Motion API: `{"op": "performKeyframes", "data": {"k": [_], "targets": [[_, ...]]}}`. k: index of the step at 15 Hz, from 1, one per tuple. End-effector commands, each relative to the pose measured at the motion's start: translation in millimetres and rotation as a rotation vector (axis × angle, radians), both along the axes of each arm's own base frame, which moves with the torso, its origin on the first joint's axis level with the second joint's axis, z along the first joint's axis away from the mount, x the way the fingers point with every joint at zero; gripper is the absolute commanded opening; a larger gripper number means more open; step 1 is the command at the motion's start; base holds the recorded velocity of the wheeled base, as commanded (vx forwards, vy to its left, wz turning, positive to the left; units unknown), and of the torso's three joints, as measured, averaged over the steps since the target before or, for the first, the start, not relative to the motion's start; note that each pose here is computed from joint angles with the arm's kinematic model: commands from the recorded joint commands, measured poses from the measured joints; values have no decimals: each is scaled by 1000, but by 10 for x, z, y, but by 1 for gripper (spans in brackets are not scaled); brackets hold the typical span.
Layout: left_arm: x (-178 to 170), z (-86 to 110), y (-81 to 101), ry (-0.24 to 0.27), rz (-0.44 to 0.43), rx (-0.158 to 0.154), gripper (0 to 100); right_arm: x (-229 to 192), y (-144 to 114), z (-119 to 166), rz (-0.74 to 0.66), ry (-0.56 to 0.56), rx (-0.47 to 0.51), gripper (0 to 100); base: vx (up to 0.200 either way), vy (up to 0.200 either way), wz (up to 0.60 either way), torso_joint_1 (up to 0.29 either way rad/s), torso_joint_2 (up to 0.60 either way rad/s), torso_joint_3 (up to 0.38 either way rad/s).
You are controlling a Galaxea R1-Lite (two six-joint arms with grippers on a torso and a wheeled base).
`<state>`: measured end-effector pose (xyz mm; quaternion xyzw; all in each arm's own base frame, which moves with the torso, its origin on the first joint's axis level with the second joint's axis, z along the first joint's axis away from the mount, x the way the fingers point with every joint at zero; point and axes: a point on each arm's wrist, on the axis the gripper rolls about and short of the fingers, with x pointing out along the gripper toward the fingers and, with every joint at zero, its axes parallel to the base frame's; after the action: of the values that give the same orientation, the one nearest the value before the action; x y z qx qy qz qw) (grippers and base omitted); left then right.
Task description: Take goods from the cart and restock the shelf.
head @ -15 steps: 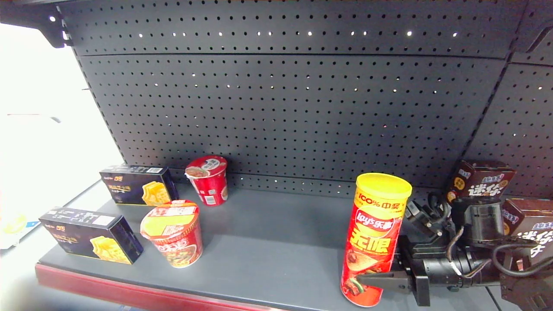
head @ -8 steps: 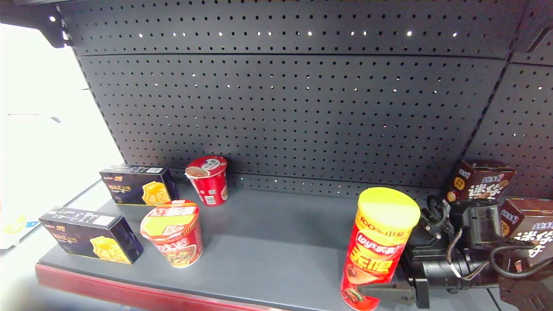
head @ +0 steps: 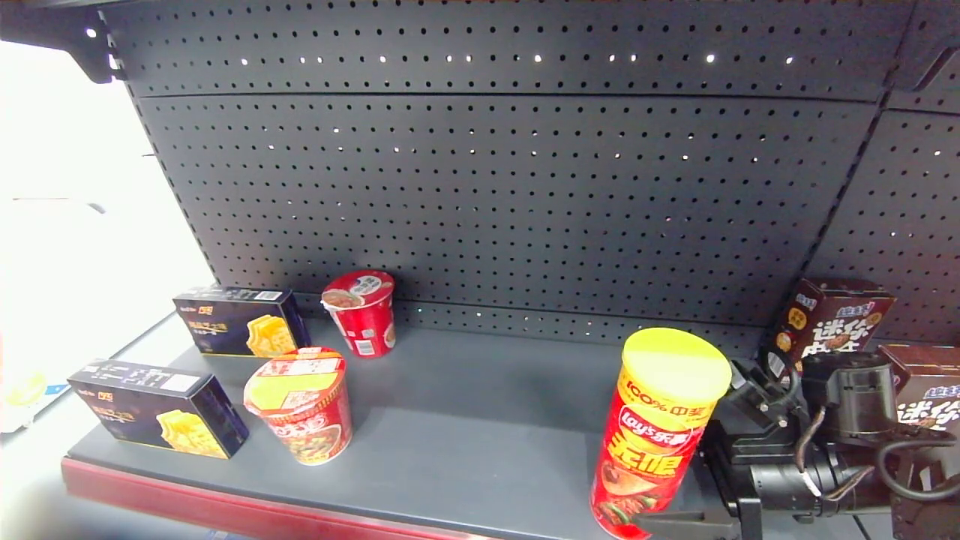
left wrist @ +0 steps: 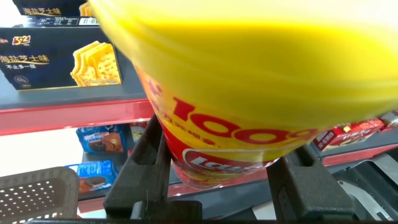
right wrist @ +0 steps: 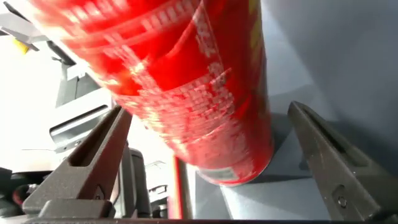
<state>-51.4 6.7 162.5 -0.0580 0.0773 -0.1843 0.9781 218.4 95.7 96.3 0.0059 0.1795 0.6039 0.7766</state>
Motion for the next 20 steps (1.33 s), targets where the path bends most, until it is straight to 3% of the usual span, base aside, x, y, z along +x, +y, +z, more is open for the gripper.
{"op": "performKeyframes", "data": {"k": [1,6,20], "targets": [[-8,-9,2,-4,0,-2,0,-176,-74,111,-8,-35,11,100,0,0,0,0,0,0],[-13,4,3,-11,0,-3,0,-279,-269,120,-111,-41,-5,100,0,0,0,0,0,0],[-32,-44,6,-15,0,-4,0,-82,-342,117,-263,-63,-54,100,0,0,0,0,0,0]]}}
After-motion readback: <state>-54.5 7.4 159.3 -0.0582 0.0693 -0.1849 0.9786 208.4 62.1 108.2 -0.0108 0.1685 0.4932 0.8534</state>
